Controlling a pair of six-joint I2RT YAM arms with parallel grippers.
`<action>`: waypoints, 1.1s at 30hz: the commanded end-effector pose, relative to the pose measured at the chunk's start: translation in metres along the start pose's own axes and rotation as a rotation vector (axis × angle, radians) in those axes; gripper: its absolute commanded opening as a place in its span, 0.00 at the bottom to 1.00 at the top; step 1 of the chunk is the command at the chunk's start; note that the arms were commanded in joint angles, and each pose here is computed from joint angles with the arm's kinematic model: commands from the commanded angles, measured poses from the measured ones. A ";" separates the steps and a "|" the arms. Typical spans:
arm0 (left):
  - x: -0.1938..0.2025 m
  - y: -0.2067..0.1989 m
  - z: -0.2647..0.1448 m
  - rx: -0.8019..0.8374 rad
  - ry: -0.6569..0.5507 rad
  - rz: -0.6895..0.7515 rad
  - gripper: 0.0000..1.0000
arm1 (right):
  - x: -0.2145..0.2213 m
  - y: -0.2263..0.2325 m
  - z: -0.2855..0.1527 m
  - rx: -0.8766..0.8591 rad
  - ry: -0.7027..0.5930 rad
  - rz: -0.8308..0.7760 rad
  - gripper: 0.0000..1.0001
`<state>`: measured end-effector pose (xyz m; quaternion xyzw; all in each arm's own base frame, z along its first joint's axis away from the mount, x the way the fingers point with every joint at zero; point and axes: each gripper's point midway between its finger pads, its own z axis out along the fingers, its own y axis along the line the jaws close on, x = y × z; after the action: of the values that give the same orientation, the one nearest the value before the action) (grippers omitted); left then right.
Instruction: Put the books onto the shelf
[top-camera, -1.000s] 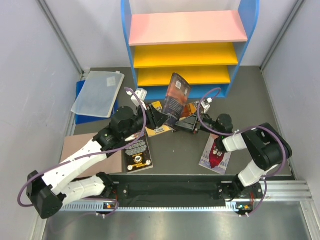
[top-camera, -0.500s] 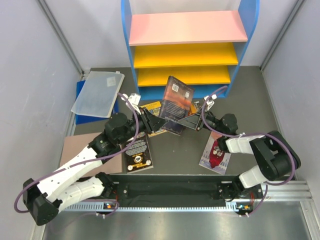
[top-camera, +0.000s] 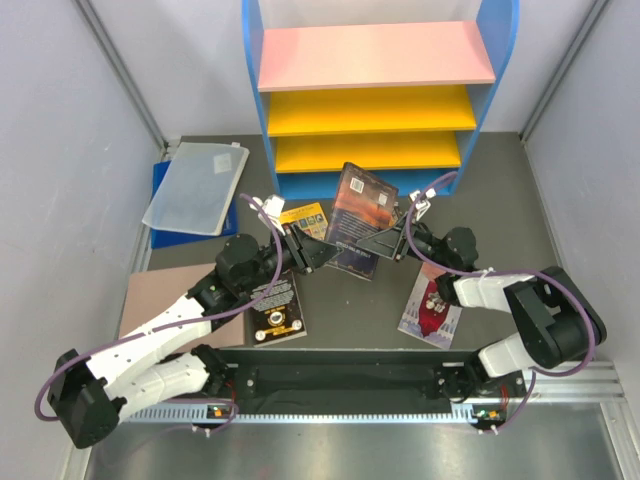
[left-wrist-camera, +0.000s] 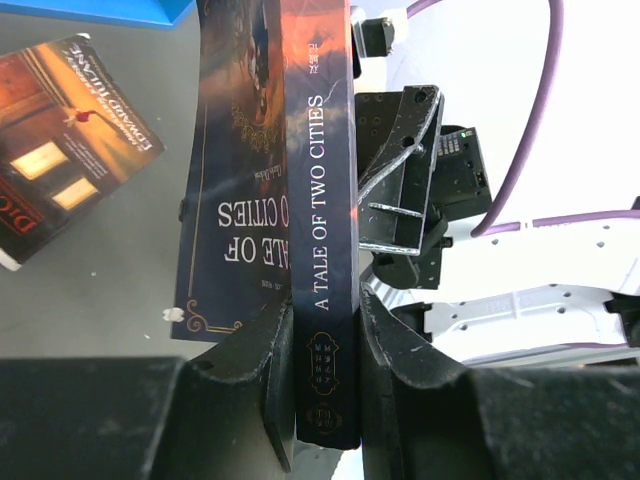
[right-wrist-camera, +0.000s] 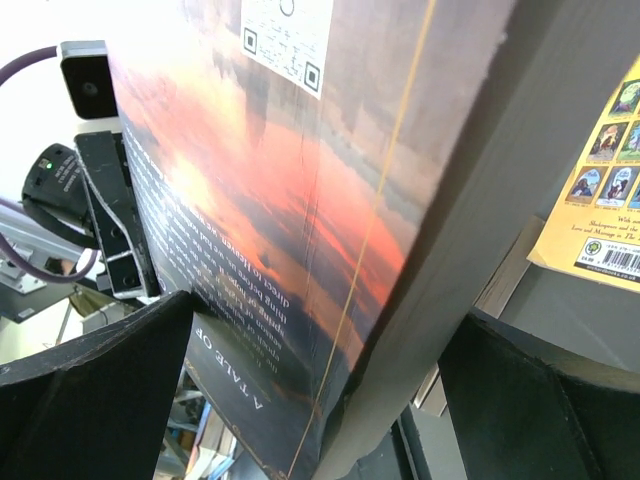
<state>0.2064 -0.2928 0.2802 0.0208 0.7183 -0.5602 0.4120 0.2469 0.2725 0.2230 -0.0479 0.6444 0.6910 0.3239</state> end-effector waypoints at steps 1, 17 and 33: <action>-0.024 -0.060 -0.010 0.259 -0.086 0.006 0.00 | -0.033 0.109 -0.008 -0.387 -0.146 -0.417 1.00; -0.039 -0.134 -0.034 0.509 -0.039 0.086 0.00 | -0.032 0.111 -0.008 -0.391 -0.141 -0.414 1.00; 0.015 -0.037 -0.019 0.196 0.086 0.035 0.00 | -0.041 0.147 -0.012 -0.468 -0.160 -0.449 1.00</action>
<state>0.1816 -0.2928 0.3016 0.0603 0.6850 -0.6100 0.3937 0.2350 0.2715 0.2627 -0.0845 0.6091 0.7121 0.3387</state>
